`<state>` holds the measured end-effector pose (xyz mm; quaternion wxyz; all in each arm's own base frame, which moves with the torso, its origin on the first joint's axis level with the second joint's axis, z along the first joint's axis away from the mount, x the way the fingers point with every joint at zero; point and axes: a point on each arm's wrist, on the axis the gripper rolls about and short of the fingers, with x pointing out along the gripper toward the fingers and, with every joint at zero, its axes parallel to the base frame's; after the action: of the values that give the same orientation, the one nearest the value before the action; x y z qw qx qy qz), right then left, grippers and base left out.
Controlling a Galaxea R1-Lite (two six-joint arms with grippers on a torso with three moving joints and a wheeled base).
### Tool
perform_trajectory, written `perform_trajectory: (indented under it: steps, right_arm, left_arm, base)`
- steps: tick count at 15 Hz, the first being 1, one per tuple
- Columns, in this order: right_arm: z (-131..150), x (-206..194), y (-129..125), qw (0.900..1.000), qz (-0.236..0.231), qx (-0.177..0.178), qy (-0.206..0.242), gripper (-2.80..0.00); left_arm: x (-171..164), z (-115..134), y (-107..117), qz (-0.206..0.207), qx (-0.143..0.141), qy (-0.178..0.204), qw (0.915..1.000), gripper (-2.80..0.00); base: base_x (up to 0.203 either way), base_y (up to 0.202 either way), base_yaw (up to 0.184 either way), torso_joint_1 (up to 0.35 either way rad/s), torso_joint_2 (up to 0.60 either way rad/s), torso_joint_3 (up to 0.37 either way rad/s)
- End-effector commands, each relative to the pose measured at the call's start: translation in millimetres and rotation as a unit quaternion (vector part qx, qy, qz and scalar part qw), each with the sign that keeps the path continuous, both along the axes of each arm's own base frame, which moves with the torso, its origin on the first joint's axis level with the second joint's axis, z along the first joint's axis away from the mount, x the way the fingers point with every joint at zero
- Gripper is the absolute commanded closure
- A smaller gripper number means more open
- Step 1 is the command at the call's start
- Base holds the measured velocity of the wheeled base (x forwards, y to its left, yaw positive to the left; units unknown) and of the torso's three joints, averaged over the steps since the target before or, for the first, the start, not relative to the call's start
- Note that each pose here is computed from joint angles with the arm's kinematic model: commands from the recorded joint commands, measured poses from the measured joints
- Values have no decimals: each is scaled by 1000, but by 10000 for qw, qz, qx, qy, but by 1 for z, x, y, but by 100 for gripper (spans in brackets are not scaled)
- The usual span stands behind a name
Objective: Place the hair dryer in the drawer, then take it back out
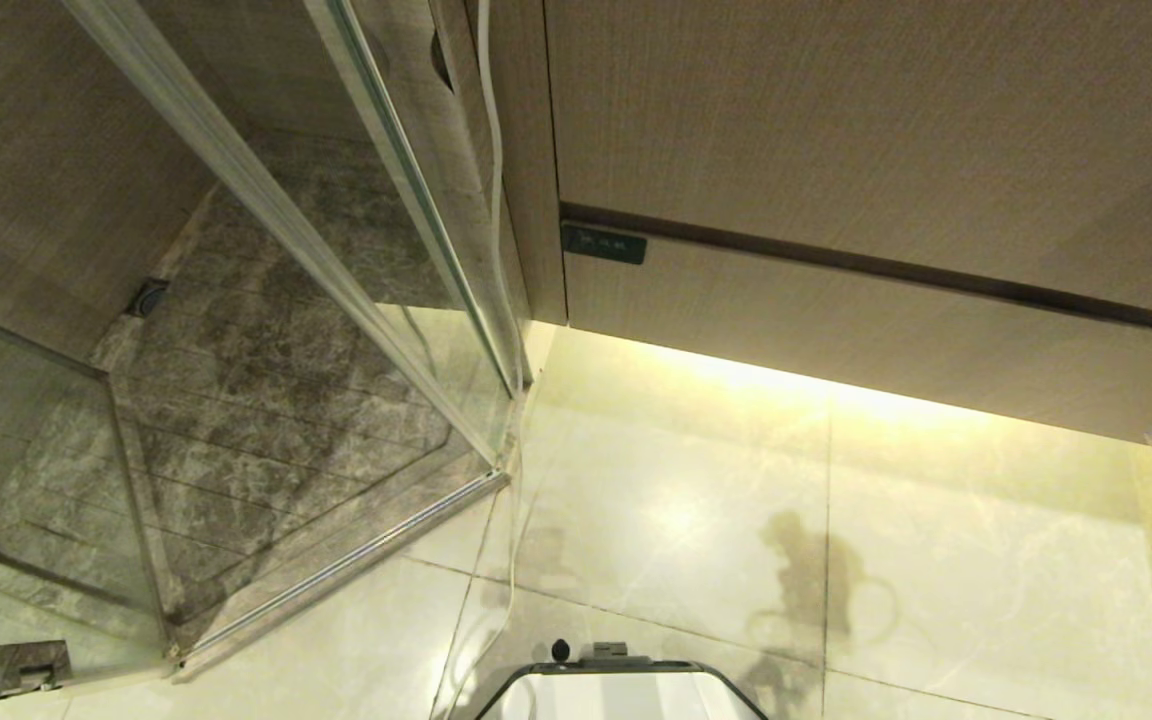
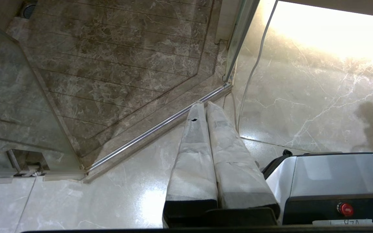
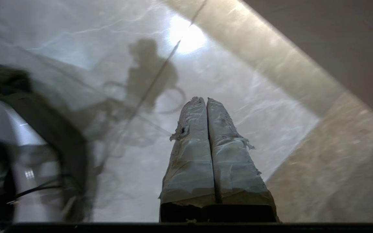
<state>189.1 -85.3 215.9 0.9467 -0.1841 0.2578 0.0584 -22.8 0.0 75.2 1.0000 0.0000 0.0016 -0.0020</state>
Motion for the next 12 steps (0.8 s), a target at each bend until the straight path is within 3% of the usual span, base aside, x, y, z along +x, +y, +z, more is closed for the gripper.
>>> perform_trajectory:
  steps: [1, 4, 6, 9, 12]
  right_arm:
    - [11, -35, 23, 9994, 88, 11, -348, 0]
    - [8, -115, 69, 9910, 399, 216, -1256, 0]
    - [-18, -168, 89, 9792, 704, 399, -1862, 0]
    - [-80, -215, 94, 9612, 886, 755, -2500, 0]
    - [-125, -216, 88, 9422, 789, 1159, -3043, 0]
  left_arm:
    - [0, 0, 0, 5, 0, 0, 10000, 0]
    - [0, 0, 0, -1, 0, 7, 10000, 0]
    - [0, 0, 0, 3, 0, -1, 10000, 0]
    - [0, 0, 0, 2, 4, -1, 10000, 0]
    - [0, 0, 0, -2, 0, 7, 10000, 0]
  base:
    - [0, 0, 0, 0, 0, 0]
    - [0, 0, 0, 0, 0, 0]
    - [0, 0, 0, 0, 0, 0]
    - [0, 0, 0, 0, 0, 0]
    - [0, 0, 0, 0, 0, 0]
